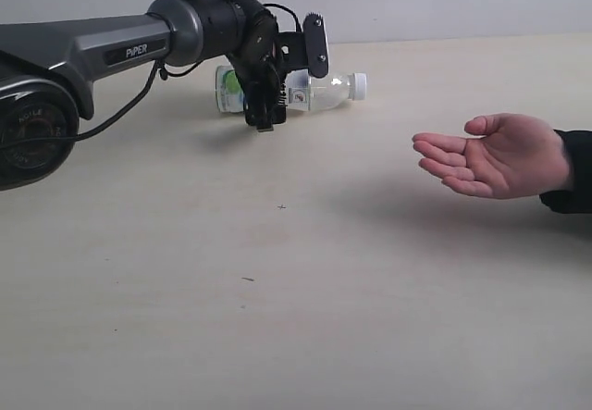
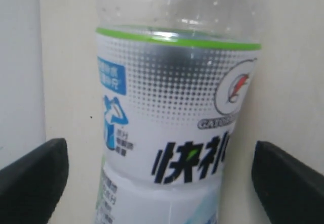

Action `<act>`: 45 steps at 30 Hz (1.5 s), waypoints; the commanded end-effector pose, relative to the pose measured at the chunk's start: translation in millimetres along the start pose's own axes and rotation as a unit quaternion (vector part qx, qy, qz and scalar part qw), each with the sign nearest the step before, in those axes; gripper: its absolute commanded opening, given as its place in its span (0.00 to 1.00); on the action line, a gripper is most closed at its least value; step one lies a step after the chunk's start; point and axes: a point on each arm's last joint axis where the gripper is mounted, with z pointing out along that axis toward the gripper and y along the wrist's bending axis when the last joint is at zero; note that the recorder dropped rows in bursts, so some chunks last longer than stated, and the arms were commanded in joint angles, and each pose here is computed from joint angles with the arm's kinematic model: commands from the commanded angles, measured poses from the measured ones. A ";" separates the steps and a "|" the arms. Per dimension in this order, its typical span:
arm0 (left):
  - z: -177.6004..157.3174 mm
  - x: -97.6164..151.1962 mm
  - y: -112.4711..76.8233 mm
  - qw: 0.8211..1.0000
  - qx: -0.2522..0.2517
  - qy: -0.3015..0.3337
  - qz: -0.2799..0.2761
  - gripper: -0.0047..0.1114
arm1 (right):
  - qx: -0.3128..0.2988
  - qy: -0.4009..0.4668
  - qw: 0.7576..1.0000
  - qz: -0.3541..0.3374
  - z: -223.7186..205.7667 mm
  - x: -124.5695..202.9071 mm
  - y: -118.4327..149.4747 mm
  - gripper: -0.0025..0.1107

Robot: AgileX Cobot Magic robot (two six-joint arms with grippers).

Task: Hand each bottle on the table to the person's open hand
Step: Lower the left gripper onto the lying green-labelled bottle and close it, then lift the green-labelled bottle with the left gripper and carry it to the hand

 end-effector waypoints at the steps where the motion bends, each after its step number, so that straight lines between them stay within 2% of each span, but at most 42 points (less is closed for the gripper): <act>1: 10.9 2.0 -5.6 1.000 0.003 0.003 0.002 0.84 | 0.001 -0.004 1.000 0.000 0.0 0.6 0.0 0.02; 3: 11.9 2.5 -6.7 1.000 0.006 0.005 0.002 0.78 | 0.001 -0.004 1.000 0.000 0.0 0.6 0.0 0.02; 5: 11.8 3.5 -7.3 1.000 0.009 0.011 0.004 0.58 | 0.001 -0.004 1.000 0.000 0.0 0.6 0.0 0.02; 6: 11.8 4.6 -7.5 1.000 0.010 0.016 0.008 0.42 | 0.001 -0.004 1.000 0.000 0.0 0.6 0.0 0.02; 7: 11.8 5.3 -7.7 1.000 0.011 0.021 0.011 0.32 | 0.001 -0.004 1.000 0.000 0.0 0.6 0.0 0.02; 8: 11.7 7.0 -8.7 0.999 0.017 0.030 0.013 0.13 | 0.001 -0.004 1.000 0.000 0.0 0.6 0.0 0.02; 9: 10.7 7.8 -8.7 0.999 0.020 0.034 0.012 0.04 | 0.001 -0.004 1.000 0.000 0.0 0.6 0.0 0.02; 12: -2.7 6.9 0.0 0.998 0.013 0.037 -0.057 0.04 | 0.001 -0.004 1.000 0.000 0.0 0.6 0.0 0.02; 18: -39.3 8.2 19.2 0.987 0.005 0.053 -0.154 0.04 | 0.001 -0.004 1.000 0.000 0.0 0.6 0.0 0.02; 21: -61.9 9.8 26.5 0.978 0.012 0.069 -0.195 0.04 | 0.001 -0.004 1.000 0.000 0.0 0.6 0.0 0.02; 24: -84.0 10.1 29.3 0.966 0.041 0.078 -0.243 0.04 | 0.001 -0.004 1.000 0.000 0.0 0.6 0.0 0.02; 29: -117.3 -1.3 22.2 0.921 0.147 0.053 -0.357 0.04 | 0.001 -0.004 1.000 0.000 0.0 0.6 0.0 0.02; 34: -144.1 -25.9 8.9 0.883 0.234 0.022 -0.406 0.04 | 0.001 -0.004 1.000 0.000 0.0 0.6 0.0 0.02; 39: -162.8 -60.9 -9.5 0.827 0.316 -0.019 -0.464 0.04 | 0.001 -0.004 1.000 0.000 0.0 0.6 0.0 0.02; 42: -171.4 -83.1 -18.3 0.797 0.346 -0.052 -0.492 0.04 | 0.001 -0.004 1.000 0.000 0.0 0.6 0.0 0.02; 45: -179.3 -102.8 -27.6 0.777 0.361 -0.073 -0.511 0.04 | 0.001 -0.004 1.000 0.000 0.0 0.6 0.0 0.02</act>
